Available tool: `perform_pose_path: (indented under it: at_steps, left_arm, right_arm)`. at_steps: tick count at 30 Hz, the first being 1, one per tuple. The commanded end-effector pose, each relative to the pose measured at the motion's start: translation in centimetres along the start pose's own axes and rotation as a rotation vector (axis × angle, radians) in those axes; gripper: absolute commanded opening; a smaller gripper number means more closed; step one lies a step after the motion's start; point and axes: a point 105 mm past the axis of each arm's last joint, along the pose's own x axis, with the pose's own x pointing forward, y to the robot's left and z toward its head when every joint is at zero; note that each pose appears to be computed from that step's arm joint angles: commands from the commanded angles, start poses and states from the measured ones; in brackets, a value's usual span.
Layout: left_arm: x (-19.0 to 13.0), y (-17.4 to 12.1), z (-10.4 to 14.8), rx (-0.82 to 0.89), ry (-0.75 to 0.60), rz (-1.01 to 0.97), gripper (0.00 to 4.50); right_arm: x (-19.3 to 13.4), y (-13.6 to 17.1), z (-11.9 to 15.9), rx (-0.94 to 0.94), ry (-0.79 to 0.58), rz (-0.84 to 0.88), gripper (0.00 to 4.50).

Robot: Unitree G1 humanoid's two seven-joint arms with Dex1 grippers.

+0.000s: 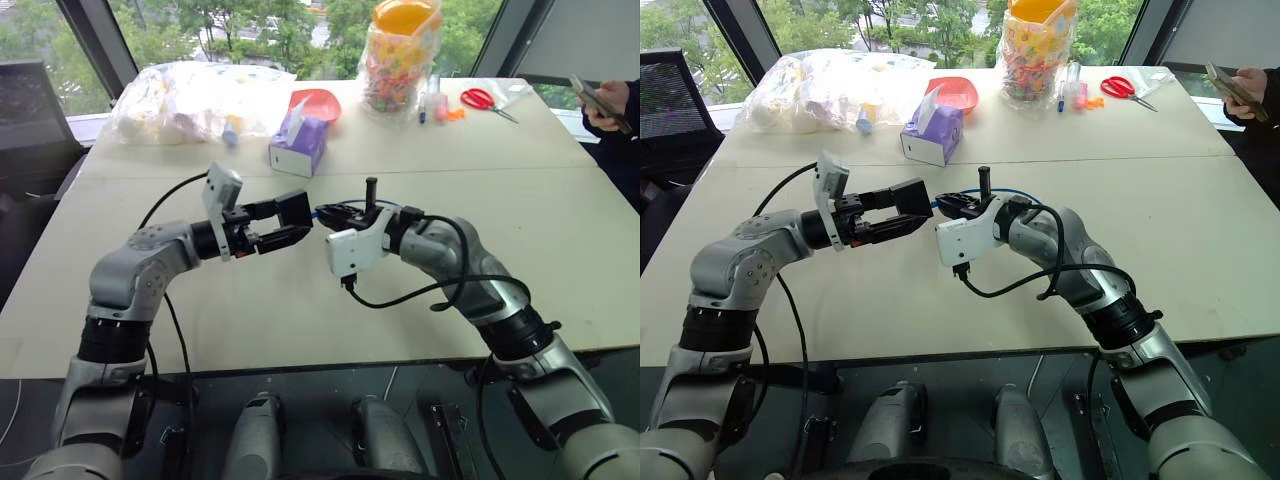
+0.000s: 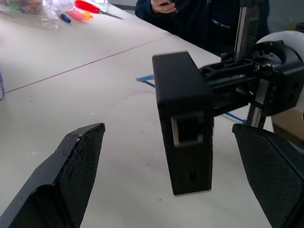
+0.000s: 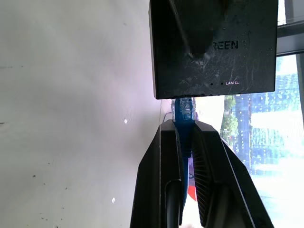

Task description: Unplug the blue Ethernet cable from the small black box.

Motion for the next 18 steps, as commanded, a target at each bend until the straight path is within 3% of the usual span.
perform_pose_path:
  at_steps: [1, 4, 11, 12, 18]
  left_arm:
    - [0.2, -0.2, 1.3, 0.026, -0.041, -0.025, 4.50]
    - [0.4, 0.0, 0.9, 0.041, -0.024, -0.014, 3.64]
    - [0.3, -0.2, 0.7, 0.037, -0.020, -0.023, 0.75]
    - [0.2, -0.2, 0.7, 0.037, -0.019, -0.025, 0.53]
    - [-0.3, 0.2, 0.3, 0.075, 0.023, -0.006, 0.53]
  right_arm:
    - [-0.7, -1.7, 0.4, -0.028, 0.000, -0.056, 0.02]
    - [-0.7, -1.7, 0.7, -0.031, -0.005, -0.049, 0.00]
    - [-0.6, -1.4, 0.7, -0.030, -0.004, -0.037, 0.00]
    - [-0.6, -1.4, 0.6, -0.032, -0.003, -0.036, 0.00]
    - [-0.6, -0.7, 0.4, 0.066, -0.022, 0.041, 0.00]
